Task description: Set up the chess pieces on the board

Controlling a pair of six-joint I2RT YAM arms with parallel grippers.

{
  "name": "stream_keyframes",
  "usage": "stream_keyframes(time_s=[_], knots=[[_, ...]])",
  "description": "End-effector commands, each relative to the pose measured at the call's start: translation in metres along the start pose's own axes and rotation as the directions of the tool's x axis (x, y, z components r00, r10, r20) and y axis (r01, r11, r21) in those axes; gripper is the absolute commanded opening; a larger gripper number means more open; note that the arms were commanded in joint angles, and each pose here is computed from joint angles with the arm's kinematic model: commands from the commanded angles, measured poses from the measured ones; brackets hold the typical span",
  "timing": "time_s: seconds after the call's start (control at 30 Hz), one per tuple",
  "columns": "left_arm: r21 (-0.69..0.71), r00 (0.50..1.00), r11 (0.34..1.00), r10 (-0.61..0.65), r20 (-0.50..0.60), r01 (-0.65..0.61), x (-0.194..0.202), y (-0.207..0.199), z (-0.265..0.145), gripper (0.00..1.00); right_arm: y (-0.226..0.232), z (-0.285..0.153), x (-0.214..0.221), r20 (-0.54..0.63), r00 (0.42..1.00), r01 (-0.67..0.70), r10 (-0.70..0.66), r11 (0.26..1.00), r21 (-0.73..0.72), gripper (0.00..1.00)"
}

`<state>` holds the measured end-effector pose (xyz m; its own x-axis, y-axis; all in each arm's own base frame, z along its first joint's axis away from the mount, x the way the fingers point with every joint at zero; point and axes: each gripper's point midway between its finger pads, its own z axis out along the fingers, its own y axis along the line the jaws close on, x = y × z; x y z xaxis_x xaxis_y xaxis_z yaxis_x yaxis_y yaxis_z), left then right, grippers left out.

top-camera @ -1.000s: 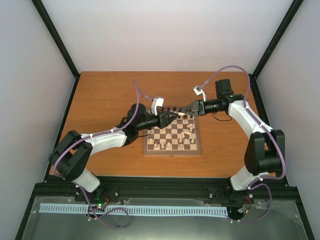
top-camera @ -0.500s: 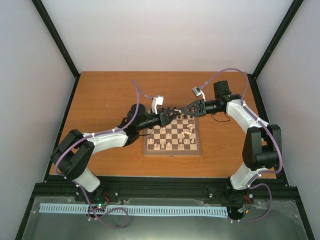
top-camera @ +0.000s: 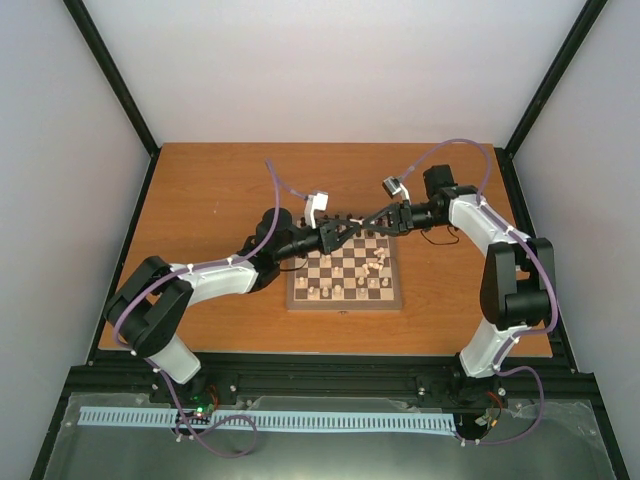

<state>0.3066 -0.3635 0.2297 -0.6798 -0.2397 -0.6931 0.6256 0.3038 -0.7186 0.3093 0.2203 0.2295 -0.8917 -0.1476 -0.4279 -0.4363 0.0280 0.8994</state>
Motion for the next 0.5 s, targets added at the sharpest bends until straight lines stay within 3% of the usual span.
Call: stream_keyframes(time_s=[0.0, 0.13, 0.27, 0.47], knots=[[0.007, 1.0, 1.0, 0.025, 0.011, -0.025, -0.005, -0.005, 0.004, 0.21, 0.014, 0.002, -0.003, -0.006, 0.999, 0.049, -0.049, 0.999, -0.019, 0.1], [-0.046, 0.999, 0.998, 0.033, -0.012, -0.034, -0.001, 0.002, -0.001, 0.36, 0.011, 0.001, -0.004, -0.014, 0.996, 0.091, -0.091, 0.993, 0.07, 0.09], [-0.153, 0.997, 0.986, 0.061, -0.049, -0.068, 0.004, 0.011, -0.017, 0.54, -0.001, -0.007, -0.006, -0.032, 0.984, 0.178, -0.175, 0.949, 0.259, 0.09], [-0.355, 0.985, 0.921, 0.128, -0.112, -0.16, 0.003, 0.025, -0.053, 0.64, -0.018, -0.02, 0.004, -0.097, 0.959, 0.279, -0.265, 0.84, 0.465, 0.09]])
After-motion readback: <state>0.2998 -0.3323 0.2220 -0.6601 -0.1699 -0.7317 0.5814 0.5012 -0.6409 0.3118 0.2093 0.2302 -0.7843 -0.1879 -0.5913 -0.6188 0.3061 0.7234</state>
